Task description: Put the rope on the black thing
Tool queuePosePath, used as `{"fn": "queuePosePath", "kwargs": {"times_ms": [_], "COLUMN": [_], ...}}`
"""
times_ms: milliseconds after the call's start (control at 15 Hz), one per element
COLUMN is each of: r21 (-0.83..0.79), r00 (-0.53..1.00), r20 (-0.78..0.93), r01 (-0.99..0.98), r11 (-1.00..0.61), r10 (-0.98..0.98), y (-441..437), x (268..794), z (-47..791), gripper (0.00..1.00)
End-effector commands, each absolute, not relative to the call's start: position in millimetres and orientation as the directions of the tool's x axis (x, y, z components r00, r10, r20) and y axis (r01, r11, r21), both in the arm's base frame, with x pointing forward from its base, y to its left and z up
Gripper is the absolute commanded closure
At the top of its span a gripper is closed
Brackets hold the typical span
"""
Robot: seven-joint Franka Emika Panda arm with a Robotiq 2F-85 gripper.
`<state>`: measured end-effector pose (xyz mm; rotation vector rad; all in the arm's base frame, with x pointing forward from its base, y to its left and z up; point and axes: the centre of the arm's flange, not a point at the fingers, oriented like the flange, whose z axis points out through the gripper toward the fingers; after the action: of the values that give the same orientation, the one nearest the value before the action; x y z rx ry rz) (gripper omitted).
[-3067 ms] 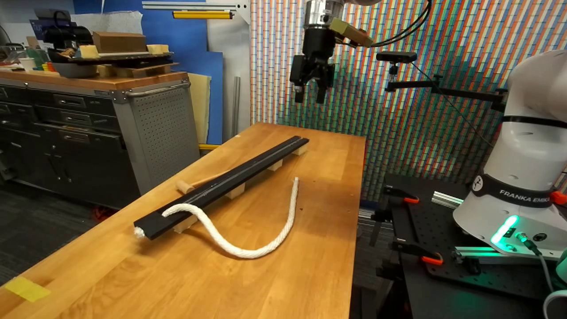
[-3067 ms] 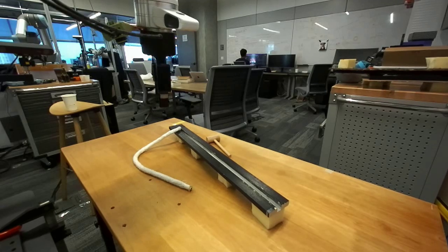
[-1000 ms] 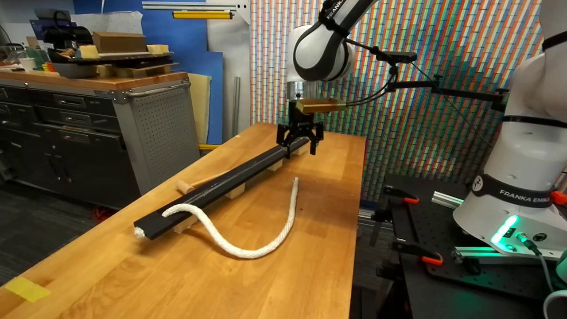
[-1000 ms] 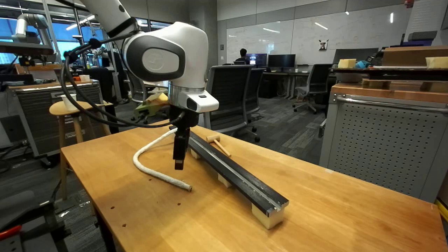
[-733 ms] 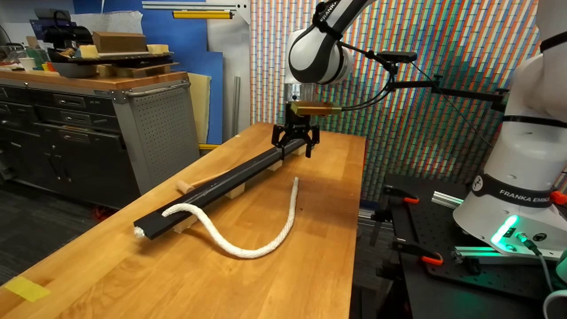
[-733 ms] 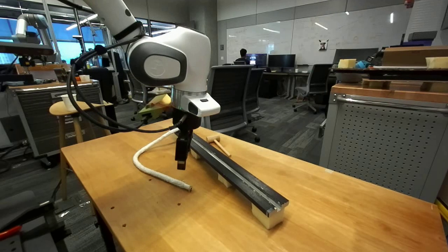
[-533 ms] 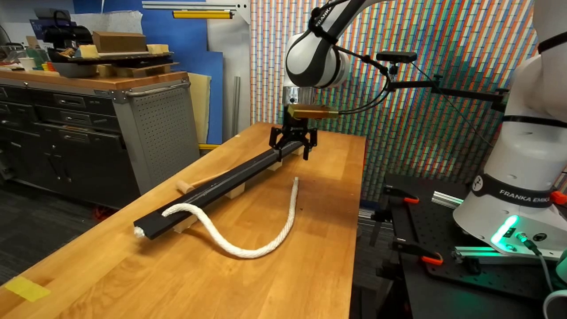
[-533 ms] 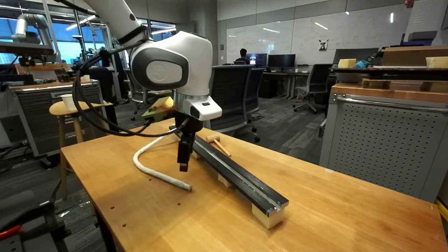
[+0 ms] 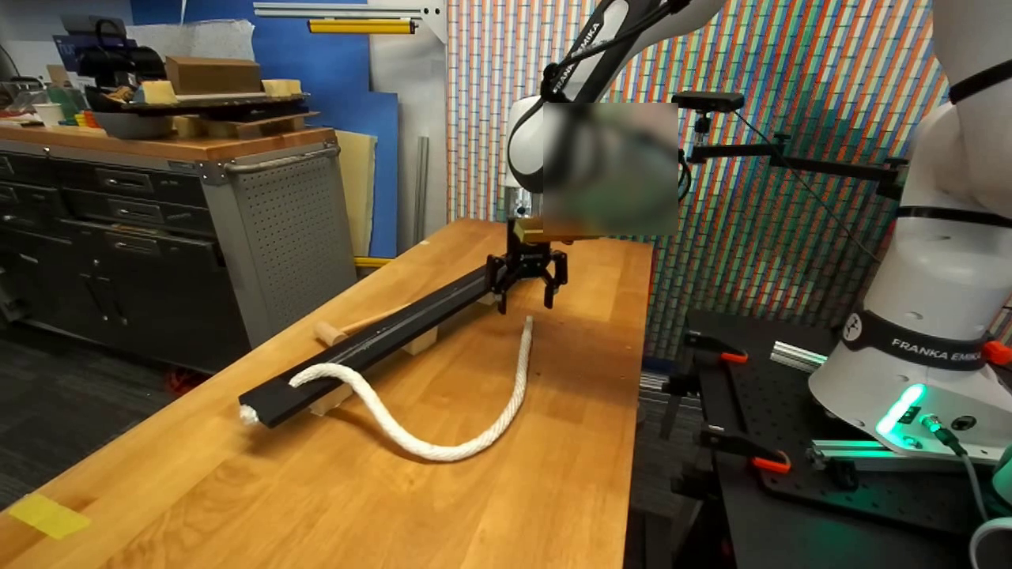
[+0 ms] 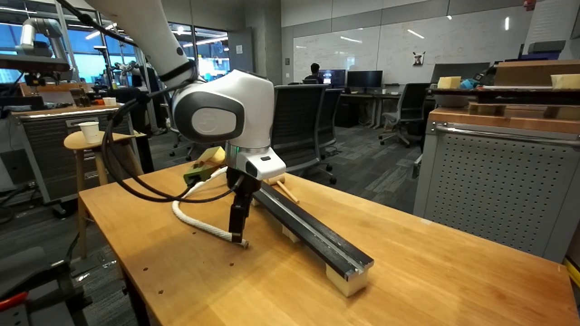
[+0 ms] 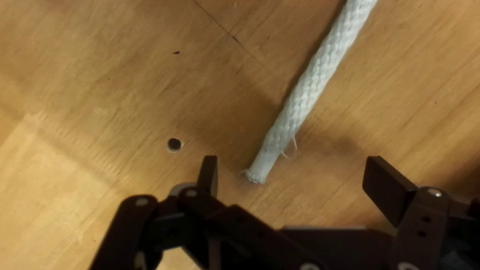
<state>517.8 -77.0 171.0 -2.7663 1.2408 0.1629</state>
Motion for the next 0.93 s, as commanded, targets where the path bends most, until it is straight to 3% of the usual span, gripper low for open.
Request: {"fn": "queuePosePath", "kwargs": {"times_ms": [0,133,200,267,867], "r21": [-0.041,-0.035,-0.032,-0.027,-0.025], "r00": [0.650,0.650,0.650,0.650,0.635], "r20": [-0.130,-0.132,-0.132,-0.133,-0.125], "r01": [-0.758,-0.758,-0.758,-0.757,-0.770], "r11": [-0.651,-0.651,-0.652,-0.653,-0.638], "r10": [-0.749,-0.749,-0.749,-0.748,-0.762], "y": [-76.3,-76.2,-76.4,-76.6,-79.4], "x": [527.7,528.1,528.6,528.3,529.7], "z": [157.9,154.5,153.3,152.3,155.1], "gripper": [0.00,0.00,0.07,0.26,0.96]}}
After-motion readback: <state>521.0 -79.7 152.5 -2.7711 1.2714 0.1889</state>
